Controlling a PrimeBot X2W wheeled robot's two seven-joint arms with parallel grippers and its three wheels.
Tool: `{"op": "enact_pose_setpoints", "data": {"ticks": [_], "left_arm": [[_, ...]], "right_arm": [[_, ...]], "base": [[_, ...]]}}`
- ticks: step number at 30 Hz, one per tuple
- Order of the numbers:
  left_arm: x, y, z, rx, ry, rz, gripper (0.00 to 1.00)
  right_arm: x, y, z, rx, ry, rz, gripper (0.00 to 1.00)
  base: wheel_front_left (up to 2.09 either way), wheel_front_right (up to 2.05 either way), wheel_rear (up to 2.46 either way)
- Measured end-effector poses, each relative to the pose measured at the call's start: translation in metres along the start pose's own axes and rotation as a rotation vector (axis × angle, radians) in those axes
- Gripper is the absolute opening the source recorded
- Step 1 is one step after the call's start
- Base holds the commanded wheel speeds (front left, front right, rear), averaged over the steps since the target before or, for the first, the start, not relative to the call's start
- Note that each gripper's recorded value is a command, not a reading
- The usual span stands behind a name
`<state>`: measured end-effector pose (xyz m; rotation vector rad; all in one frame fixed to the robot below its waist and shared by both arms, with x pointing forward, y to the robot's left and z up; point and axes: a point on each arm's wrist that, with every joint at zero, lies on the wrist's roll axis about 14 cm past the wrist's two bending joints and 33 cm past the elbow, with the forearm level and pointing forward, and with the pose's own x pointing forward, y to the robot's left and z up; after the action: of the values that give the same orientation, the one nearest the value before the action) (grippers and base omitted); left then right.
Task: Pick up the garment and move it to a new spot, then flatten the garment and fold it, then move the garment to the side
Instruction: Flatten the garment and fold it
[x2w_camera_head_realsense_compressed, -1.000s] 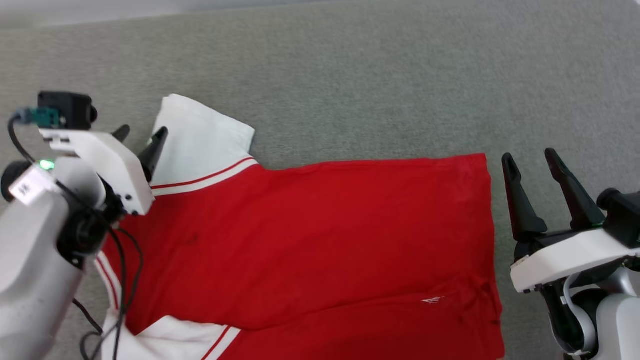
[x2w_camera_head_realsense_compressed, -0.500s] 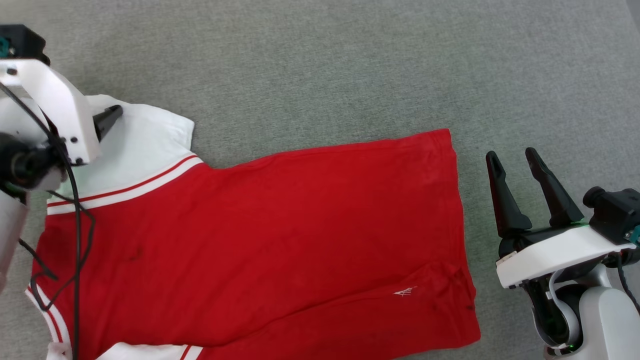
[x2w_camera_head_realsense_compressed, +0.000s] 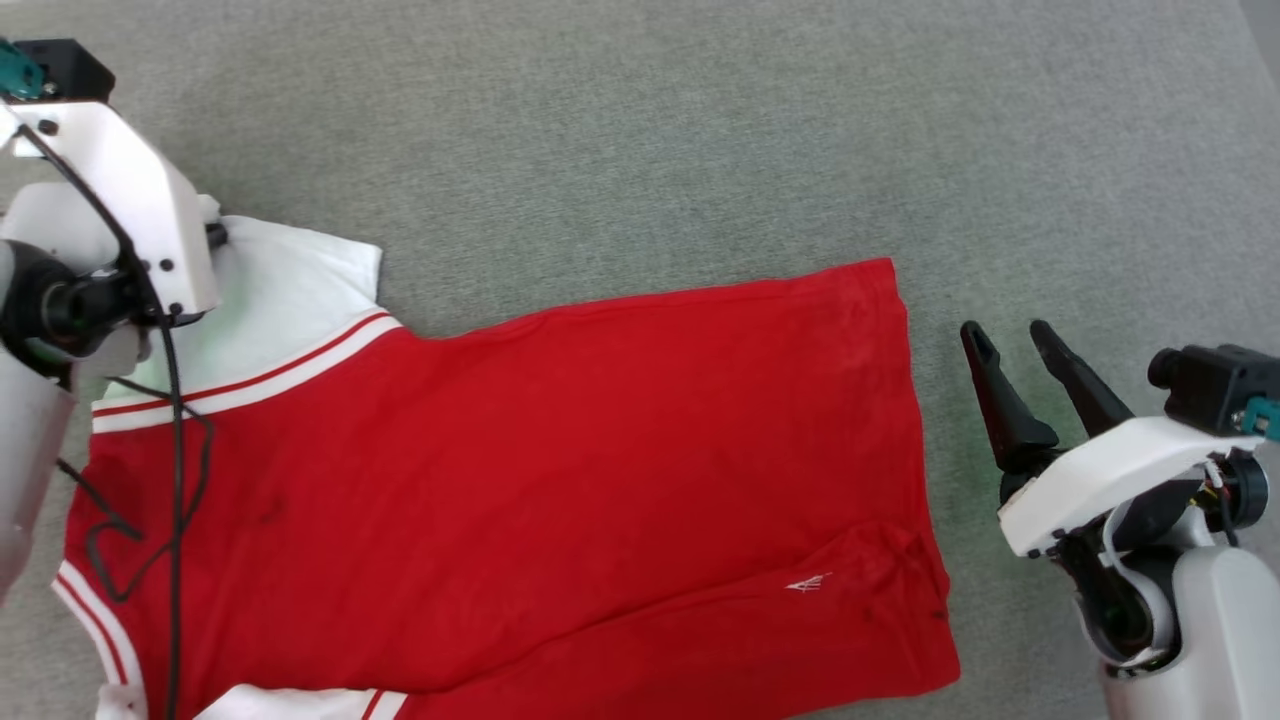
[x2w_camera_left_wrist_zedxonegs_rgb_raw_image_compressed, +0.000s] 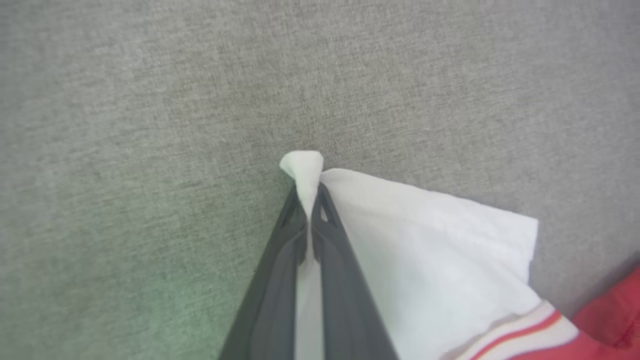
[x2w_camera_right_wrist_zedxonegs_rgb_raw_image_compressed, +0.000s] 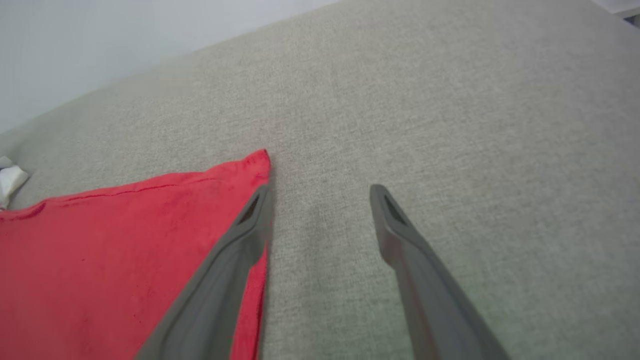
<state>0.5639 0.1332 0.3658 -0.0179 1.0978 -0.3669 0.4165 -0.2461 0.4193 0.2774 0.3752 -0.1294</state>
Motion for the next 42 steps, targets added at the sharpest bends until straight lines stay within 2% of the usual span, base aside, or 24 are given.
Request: {"op": "enact_pose_setpoints", "data": {"ticks": [6,12,18,24,25,26,27,32,39,42], "left_arm": [[-0.015,-0.005,0.006,0.005,-0.045,-0.008,0.00],[-0.037,-0.001,0.018,0.019,-0.128,-0.003,0.00],[-0.048,0.000,0.022,0.034,-0.185,-0.014,0.00],[-0.046,0.009,0.016,0.027,-0.192,-0.008,0.00],[-0.046,0.010,0.016,0.023,-0.196,-0.006,0.00],[-0.047,0.012,0.016,0.018,-0.201,-0.005,0.00],[-0.048,0.013,0.017,0.016,-0.207,-0.004,0.00],[-0.057,0.017,0.020,0.008,-0.249,0.009,0.00],[-0.085,0.021,0.022,-0.010,-0.358,0.025,0.00],[-0.102,0.027,0.017,-0.031,-0.412,0.045,0.00]], "right_arm": [[0.013,0.005,-0.024,-0.017,0.234,0.063,1.00],[0.033,0.026,-0.021,-0.088,0.362,0.156,1.00],[0.054,0.041,-0.027,-0.180,0.477,0.202,1.00],[0.060,0.045,-0.054,-0.236,0.652,0.214,1.00],[0.060,0.044,-0.058,-0.244,0.680,0.212,0.43],[0.061,0.045,-0.058,-0.253,0.692,0.215,0.10],[0.060,0.045,-0.061,-0.255,0.707,0.216,0.00],[0.059,0.051,-0.058,-0.253,0.707,0.230,0.00],[0.064,0.060,-0.001,-0.217,0.464,0.239,0.00],[0.056,0.061,0.009,-0.193,0.405,0.235,0.00]], "base": [[0.00,0.00,0.00],[0.00,0.00,0.00],[0.00,0.00,0.00],[0.00,0.00,0.00],[0.00,0.00,0.00],[0.00,0.00,0.00],[0.00,0.00,0.00],[0.00,0.00,0.00],[0.00,0.00,0.00],[0.00,0.00,0.00]]}}
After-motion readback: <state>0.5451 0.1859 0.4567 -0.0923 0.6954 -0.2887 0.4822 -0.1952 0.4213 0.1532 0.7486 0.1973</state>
